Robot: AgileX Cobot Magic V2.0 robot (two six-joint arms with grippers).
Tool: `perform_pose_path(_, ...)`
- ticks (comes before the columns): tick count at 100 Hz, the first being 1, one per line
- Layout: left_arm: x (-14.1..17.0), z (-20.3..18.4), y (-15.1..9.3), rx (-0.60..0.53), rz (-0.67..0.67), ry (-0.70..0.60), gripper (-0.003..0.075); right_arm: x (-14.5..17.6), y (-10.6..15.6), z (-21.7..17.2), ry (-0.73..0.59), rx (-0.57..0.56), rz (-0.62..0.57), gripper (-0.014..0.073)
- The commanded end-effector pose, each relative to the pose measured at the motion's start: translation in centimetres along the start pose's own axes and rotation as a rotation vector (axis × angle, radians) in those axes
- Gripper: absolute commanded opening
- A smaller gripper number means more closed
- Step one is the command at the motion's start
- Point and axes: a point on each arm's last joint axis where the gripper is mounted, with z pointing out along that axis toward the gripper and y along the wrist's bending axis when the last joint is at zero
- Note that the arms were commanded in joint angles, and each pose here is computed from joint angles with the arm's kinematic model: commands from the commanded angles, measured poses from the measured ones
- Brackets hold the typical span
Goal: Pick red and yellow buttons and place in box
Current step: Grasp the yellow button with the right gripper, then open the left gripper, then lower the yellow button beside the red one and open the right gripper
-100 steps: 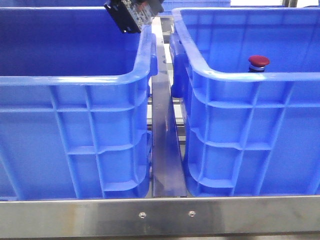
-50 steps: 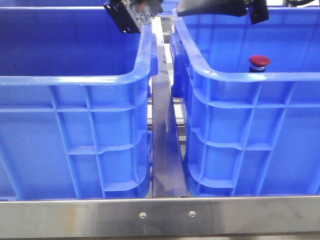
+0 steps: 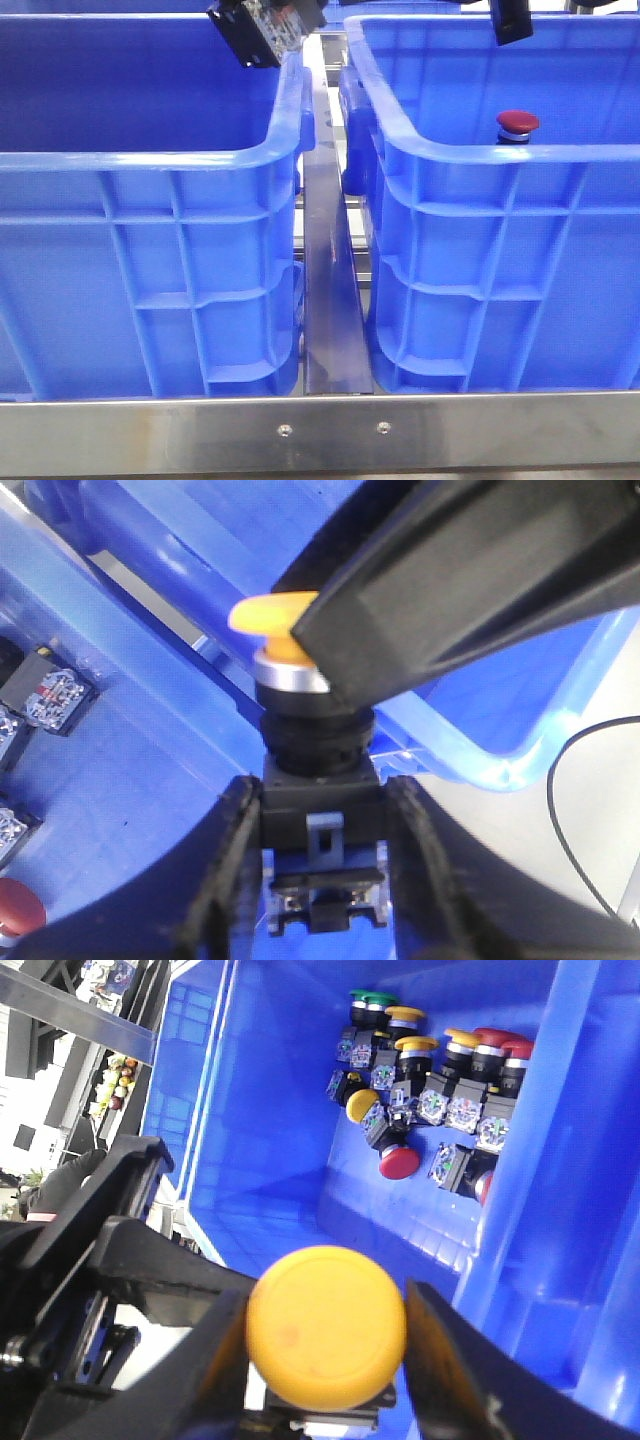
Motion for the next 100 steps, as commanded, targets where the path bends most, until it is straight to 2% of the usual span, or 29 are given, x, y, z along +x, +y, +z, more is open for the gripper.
perform_pose_path(1, -1.0, -1.7, -0.7, 0.017, -0.003, -0.106, 0.0139, -0.8, 2.1, -0.8, -0.047, -0.074, -0.018, 0.0201)
perform_pose_path(13, -1.0, -1.7, -0.7, 0.021, -0.005, -0.101, 0.0321, -0.8, 2.1, -0.9, -0.048, -0.073, -0.017, 0.0201)
perform_pose_path(20, -1.0, -1.7, -0.7, 0.020, -0.005, -0.105, 0.0374, -0.9, 2.0, -1.0, -0.053, -0.070, -0.016, 0.0201)
perform_pose_path(41, -1.0, -1.7, -0.7, 0.020, -0.005, -0.105, 0.0376, -1.7, 1.4, -2.5, -0.105, -0.044, -0.060, 0.0201)
perform_pose_path(62, -1.0, -1.7, -0.7, 0.020, -0.005, -0.105, 0.0376, -3.3, -0.1, -6.2, -0.222, 0.036, -0.139, 0.0201)
perform_pose_path(87, -1.0, -1.7, -0.7, 0.020, -0.005, -0.105, 0.0376, -4.8, -3.2, -10.8, -0.326, 0.209, -0.274, 0.0201)
perform_pose_path(100, -1.0, -1.7, -0.7, 0.020, -0.005, -0.105, 0.0376, -5.1, -4.8, -12.6, -0.347, 0.348, -0.324, 0.0201)
